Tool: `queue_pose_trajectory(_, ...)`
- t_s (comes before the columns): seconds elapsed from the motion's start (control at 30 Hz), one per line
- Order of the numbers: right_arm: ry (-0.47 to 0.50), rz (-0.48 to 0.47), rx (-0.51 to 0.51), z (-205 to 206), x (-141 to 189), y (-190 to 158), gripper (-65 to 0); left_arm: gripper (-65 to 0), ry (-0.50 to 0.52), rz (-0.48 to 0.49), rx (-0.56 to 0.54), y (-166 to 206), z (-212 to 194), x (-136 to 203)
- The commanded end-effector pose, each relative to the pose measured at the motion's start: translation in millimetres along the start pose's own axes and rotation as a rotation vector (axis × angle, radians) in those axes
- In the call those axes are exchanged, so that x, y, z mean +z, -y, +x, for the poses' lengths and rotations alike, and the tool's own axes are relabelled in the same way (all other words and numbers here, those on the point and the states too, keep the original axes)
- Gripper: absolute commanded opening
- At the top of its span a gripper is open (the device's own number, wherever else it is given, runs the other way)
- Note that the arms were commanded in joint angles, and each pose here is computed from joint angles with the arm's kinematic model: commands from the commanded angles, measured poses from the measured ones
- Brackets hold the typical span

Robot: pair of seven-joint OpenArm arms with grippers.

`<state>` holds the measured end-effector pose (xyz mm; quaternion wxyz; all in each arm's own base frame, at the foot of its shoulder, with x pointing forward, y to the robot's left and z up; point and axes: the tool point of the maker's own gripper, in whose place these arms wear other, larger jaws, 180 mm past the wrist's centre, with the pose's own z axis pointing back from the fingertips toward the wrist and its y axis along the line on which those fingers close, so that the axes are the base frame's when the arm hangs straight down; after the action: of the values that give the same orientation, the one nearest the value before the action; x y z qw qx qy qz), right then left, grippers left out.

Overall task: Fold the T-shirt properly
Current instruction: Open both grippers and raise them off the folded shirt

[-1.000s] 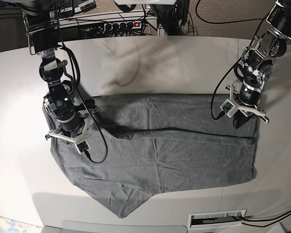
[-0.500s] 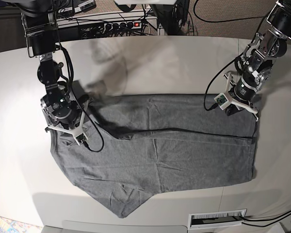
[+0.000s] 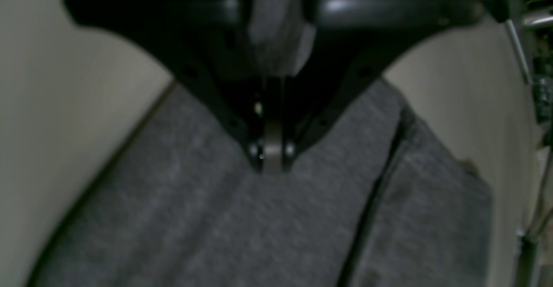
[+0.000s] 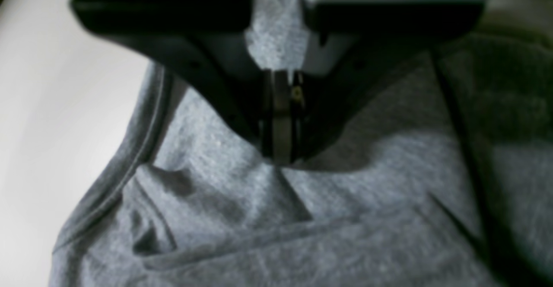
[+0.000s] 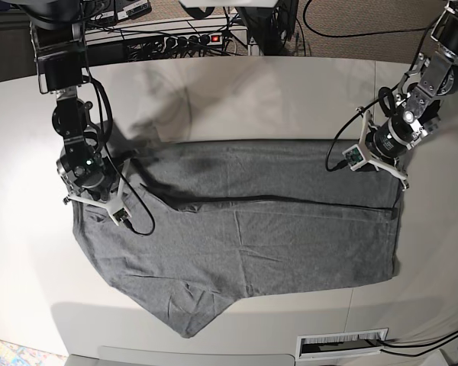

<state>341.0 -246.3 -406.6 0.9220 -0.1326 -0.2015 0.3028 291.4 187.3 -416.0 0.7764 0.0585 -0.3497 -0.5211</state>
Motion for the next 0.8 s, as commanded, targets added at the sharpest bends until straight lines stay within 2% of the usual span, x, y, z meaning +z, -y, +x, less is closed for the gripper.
queue_pose_trajectory(0.0, -0.127, 0.025, 0.023, -34, 1, -5, -65.0, -65.0, -0.129, -0.092, -0.038, 19, -32, 8)
queue_pose_trajectory(0.23, -0.126, 0.068, 0.087, -58, 28, -23, -65.0, -65.0, -0.2, -0.245, -0.041, 44, -34, 34)
queue_pose_trajectory(0.43, -0.164, 0.091, 0.161, -92, 42, -43, -65.0, -65.0, -0.285, -0.409, -0.028, 89, -52, 55)
queue_pose_trajectory(0.63, -0.186, 0.114, 0.234, -117, 58, -58, -65.0, -65.0, -0.395, -0.497, -0.077, 121, -82, 87)
queue_pose_trajectory(0.77, -0.17, 0.123, 0.241, -118, 61, -63, -65.0, -65.0, -0.414, -0.536, -0.126, 133, -85, 109)
